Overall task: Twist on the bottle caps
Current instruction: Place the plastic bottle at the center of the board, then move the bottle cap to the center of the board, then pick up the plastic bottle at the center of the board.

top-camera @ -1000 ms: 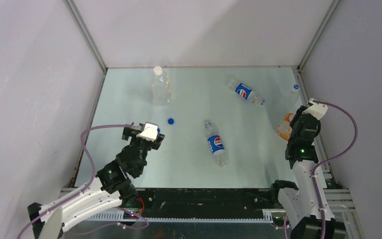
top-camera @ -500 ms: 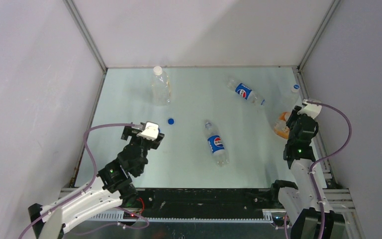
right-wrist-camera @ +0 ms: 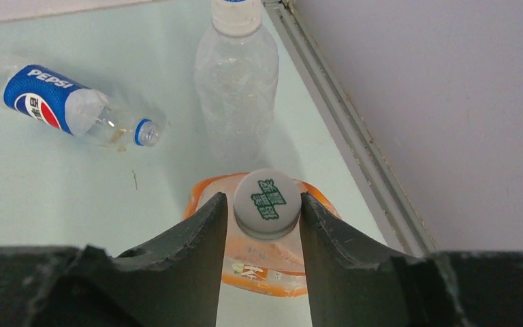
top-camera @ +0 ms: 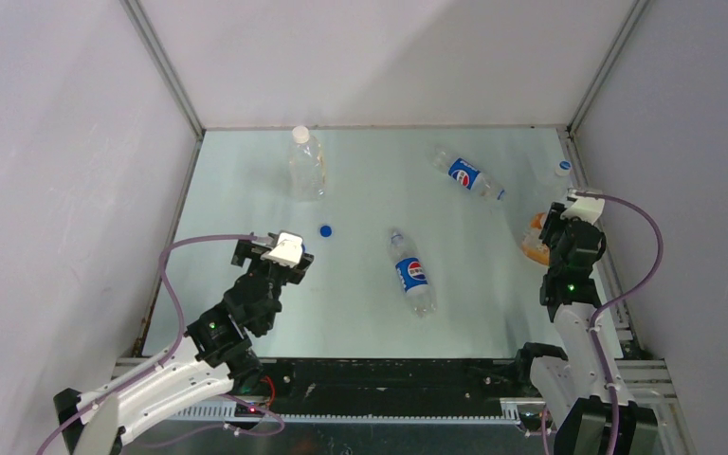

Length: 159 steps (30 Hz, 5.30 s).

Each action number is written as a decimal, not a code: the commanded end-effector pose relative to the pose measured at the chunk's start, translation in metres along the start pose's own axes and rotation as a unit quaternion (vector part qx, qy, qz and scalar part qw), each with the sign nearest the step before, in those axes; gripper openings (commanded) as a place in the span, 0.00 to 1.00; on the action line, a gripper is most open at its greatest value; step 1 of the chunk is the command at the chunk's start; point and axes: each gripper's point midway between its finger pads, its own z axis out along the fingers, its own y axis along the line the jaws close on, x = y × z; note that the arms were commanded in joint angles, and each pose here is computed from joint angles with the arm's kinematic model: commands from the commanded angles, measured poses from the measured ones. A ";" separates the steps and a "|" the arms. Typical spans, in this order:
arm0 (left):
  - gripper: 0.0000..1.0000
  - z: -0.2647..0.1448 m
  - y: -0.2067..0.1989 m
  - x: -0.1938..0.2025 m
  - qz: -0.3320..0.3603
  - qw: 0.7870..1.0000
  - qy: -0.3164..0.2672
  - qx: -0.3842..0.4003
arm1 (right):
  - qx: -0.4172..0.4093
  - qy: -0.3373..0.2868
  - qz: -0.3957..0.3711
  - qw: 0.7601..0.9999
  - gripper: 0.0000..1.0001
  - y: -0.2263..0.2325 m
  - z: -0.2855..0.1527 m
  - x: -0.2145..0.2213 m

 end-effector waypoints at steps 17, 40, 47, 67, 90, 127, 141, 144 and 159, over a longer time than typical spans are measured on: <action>1.00 0.000 0.000 -0.011 -0.027 0.999 -0.022 0.005 | 0.005 -0.014 -0.014 1.000 0.63 -0.005 -0.012 -0.009; 1.00 -0.025 -0.093 -0.029 -0.217 0.941 0.131 0.222 | -0.223 0.205 0.001 0.953 0.99 0.101 -0.160 -0.055; 1.00 -0.047 -0.137 -0.014 -0.301 0.880 0.248 0.271 | -0.299 0.278 -0.033 0.912 0.99 0.116 -0.196 -0.032; 0.96 0.063 -0.063 0.085 -0.375 0.848 0.375 0.004 | -0.409 0.303 -0.032 0.860 0.99 0.189 -0.180 0.001; 0.63 0.132 -0.076 0.150 -0.368 0.787 0.485 -0.099 | -0.430 0.316 -0.074 0.842 0.99 0.197 -0.180 0.017; 0.51 0.056 -0.263 0.073 -0.324 0.801 0.485 0.135 | -0.407 0.391 -0.069 0.823 0.99 0.217 -0.187 0.072; 0.99 0.037 -0.184 0.033 -0.378 0.845 0.366 0.095 | -0.390 0.396 -0.093 0.826 0.99 0.257 -0.158 0.086; 1.00 0.030 -0.161 0.022 -0.399 0.854 0.322 0.091 | -0.379 0.405 -0.102 0.826 0.99 0.271 -0.145 0.091; 1.00 -0.010 -0.094 0.014 -0.433 0.878 0.171 0.113 | -0.325 0.464 -0.140 0.812 0.91 0.327 -0.106 0.142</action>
